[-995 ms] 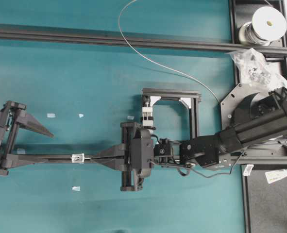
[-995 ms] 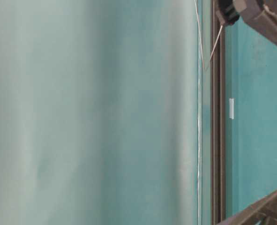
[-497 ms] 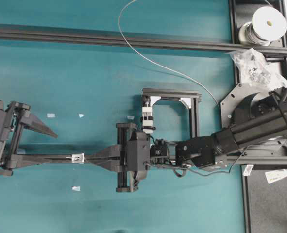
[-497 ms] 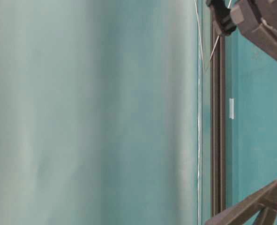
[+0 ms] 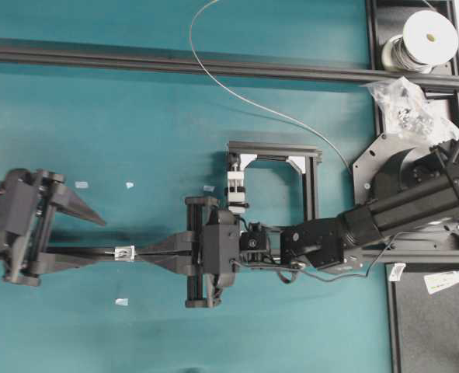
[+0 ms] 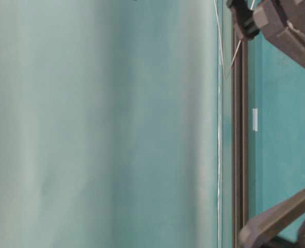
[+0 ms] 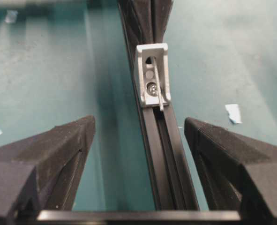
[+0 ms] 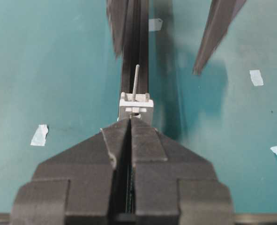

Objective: Insert the wire through the hole in the metal fitting.
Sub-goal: 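Move the left gripper to the wire tip beyond the fitting and grasp it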

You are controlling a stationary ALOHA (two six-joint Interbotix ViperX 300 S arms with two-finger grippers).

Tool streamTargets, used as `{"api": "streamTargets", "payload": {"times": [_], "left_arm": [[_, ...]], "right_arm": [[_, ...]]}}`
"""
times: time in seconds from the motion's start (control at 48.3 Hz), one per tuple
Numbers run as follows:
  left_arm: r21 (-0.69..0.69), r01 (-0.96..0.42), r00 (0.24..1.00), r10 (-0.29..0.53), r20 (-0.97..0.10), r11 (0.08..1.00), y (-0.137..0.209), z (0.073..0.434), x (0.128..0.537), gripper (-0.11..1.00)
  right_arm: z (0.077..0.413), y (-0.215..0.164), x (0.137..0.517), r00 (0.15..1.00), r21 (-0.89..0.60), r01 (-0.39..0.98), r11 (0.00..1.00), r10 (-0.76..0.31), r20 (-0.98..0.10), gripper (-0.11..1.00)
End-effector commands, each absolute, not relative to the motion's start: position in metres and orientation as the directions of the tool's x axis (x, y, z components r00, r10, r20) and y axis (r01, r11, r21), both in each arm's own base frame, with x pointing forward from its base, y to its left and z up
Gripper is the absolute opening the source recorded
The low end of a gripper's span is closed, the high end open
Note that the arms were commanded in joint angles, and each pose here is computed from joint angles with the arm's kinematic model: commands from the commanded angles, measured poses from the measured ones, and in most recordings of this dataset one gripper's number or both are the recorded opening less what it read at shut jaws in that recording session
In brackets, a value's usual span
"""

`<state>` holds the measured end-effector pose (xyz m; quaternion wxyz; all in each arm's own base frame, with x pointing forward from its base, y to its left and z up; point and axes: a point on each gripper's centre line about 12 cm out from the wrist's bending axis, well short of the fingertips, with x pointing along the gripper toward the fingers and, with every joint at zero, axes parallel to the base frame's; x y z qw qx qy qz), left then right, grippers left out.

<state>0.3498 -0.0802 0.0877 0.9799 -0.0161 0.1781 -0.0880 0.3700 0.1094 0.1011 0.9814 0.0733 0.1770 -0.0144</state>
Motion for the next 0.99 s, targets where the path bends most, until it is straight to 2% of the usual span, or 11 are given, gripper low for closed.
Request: {"api": "streamTargets", "payload": {"times": [0.0, 0.269, 0.58, 0.663, 0.87, 0.912, 0.974], "left_arm": [[-0.066, 0.165, 0.934, -0.177, -0.310, 0.984, -0.082, 0.095, 0.363, 0.90], [-0.073, 0.158, 0.945, -0.172, -0.279, 0.985, -0.080, 0.106, 0.366, 0.90], [-0.123, 0.139, 0.940, -0.170, -0.297, 0.983, -0.080, 0.101, 0.368, 0.88], [-0.127, 0.138, 0.937, -0.171, -0.304, 0.982, -0.080, 0.100, 0.366, 0.74], [-0.124, 0.140, 0.931, -0.174, -0.320, 0.982, -0.081, 0.098, 0.367, 0.18], [-0.124, 0.141, 0.931, -0.174, -0.320, 0.982, -0.081, 0.098, 0.367, 0.14], [-0.125, 0.139, 0.931, -0.173, -0.320, 0.982, -0.081, 0.098, 0.367, 0.14]], "right_arm": [[0.112, 0.113, 0.374, 0.949, 0.150, 0.044, 0.988, 0.006, -0.315, -0.01], [0.111, 0.112, 0.373, 0.948, 0.148, 0.046, 0.988, 0.004, -0.319, -0.01], [0.111, 0.112, 0.373, 0.948, 0.148, 0.045, 0.988, 0.005, -0.319, -0.01], [0.111, 0.112, 0.373, 0.948, 0.148, 0.046, 0.988, 0.003, -0.318, -0.01], [0.111, 0.112, 0.373, 0.948, 0.148, 0.046, 0.988, 0.004, -0.319, -0.01], [0.111, 0.112, 0.373, 0.948, 0.148, 0.046, 0.988, 0.004, -0.319, -0.01], [0.111, 0.112, 0.373, 0.948, 0.148, 0.046, 0.988, 0.004, -0.319, -0.01]]}}
